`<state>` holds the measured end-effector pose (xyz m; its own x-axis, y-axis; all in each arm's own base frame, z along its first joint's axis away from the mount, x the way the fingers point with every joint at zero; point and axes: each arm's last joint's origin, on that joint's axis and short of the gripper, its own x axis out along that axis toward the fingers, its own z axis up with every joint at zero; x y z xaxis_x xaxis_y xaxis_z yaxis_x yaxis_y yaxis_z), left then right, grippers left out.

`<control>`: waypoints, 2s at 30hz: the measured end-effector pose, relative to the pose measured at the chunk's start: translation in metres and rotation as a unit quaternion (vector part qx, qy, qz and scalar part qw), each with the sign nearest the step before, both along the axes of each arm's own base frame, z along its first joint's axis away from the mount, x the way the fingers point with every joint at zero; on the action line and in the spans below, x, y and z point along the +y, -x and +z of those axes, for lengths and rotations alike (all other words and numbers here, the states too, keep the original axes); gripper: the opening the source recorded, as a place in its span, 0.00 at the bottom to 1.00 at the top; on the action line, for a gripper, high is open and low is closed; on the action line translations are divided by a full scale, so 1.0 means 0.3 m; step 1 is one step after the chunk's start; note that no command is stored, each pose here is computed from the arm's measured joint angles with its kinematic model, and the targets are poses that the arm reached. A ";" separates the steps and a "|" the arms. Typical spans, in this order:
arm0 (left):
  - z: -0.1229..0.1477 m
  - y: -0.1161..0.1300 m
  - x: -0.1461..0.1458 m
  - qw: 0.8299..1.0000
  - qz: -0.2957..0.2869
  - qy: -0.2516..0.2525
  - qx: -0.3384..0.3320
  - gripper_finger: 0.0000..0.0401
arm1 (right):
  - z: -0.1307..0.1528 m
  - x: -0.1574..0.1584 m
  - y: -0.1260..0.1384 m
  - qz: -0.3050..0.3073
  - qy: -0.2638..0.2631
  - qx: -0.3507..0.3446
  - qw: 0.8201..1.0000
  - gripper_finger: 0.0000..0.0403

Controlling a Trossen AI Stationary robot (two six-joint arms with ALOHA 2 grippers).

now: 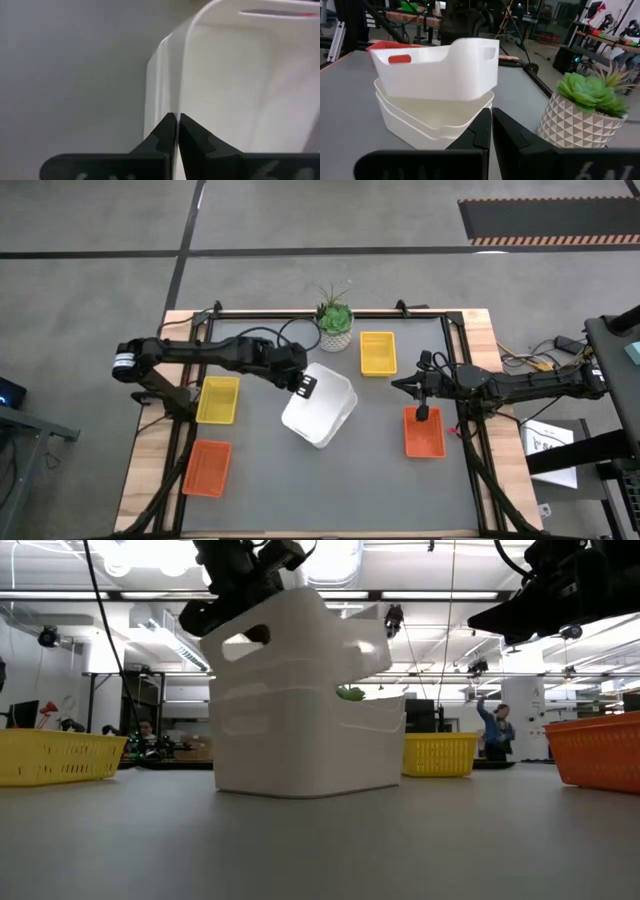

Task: Stack baskets by color
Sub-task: Stack the left white bin on the right white bins

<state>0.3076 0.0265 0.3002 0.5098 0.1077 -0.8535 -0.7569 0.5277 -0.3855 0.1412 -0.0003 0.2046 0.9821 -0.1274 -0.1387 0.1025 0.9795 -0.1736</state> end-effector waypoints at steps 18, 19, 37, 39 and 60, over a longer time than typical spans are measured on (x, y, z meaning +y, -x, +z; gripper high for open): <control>0.066 -0.009 0.058 0.993 -0.032 0.100 0.057 0.00 | -0.001 0.000 0.000 0.000 0.001 0.001 1.000 0.02; 0.064 -0.018 0.060 0.993 -0.036 0.098 0.060 0.00 | -0.001 0.000 0.000 0.000 0.001 0.001 1.000 0.02; 0.027 -0.132 0.136 0.993 -0.066 0.044 0.084 0.00 | -0.002 0.000 0.000 0.000 0.001 0.003 1.000 0.02; 0.029 -0.131 0.136 0.993 -0.067 0.040 0.083 0.00 | -0.002 0.000 0.000 0.000 0.002 0.004 1.000 0.02; 0.019 -0.130 0.128 0.993 -0.087 0.019 0.080 0.21 | -0.005 0.000 0.001 0.000 0.002 0.008 1.000 0.02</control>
